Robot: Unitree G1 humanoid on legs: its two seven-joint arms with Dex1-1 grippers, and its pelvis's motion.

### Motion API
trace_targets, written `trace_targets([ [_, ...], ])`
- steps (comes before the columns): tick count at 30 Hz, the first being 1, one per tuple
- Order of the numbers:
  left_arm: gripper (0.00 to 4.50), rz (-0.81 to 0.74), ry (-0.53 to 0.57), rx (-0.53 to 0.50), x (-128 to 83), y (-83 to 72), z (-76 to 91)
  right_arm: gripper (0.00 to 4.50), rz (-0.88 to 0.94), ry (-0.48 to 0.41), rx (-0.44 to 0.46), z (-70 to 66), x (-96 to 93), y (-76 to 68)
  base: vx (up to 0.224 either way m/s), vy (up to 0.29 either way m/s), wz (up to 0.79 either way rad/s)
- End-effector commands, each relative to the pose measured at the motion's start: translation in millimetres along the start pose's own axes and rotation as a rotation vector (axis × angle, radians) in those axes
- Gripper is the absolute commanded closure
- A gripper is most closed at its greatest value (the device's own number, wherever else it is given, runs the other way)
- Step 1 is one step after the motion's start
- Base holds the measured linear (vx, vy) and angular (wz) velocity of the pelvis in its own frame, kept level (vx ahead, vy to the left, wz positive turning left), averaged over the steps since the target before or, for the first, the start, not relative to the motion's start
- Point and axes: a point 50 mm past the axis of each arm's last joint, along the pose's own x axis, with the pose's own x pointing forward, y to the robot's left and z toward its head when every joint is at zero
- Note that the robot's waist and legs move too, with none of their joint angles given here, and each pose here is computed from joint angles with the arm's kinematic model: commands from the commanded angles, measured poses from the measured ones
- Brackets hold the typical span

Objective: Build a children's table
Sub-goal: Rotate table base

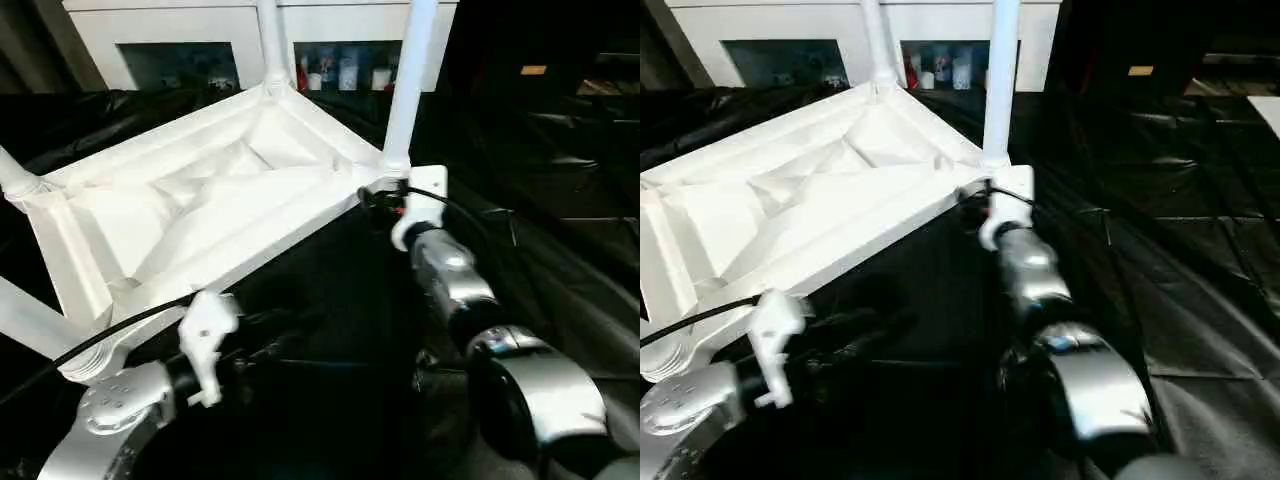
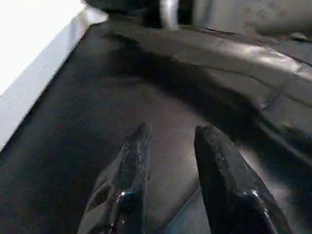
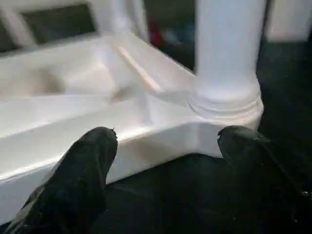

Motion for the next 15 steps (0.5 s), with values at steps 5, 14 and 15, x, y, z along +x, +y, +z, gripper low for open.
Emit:
trace_targets([
  [5, 2.5, 0.044, -0.142, -0.048, -2, 2.3, 3.3, 0.61, 0.115, -0.087, -0.034, -3.3, -36.9, 4.2, 0.0, 0.0, 0.0],
  [14, 1.78, 0.413, -0.344, 0.078, -41, 0.7, -12.4, 0.61, 0.176, -0.08, -0.059, -11.5, -84.6, 13.6, 0.0, 0.0, 0.0],
  [15, 1.68, 0.479, -0.346, 0.094, -47, 2.0, -15.5, 0.61, 0.177, -0.073, -0.062, -12.0, -87.1, 14.5, 0.0, 0.0, 0.0],
])
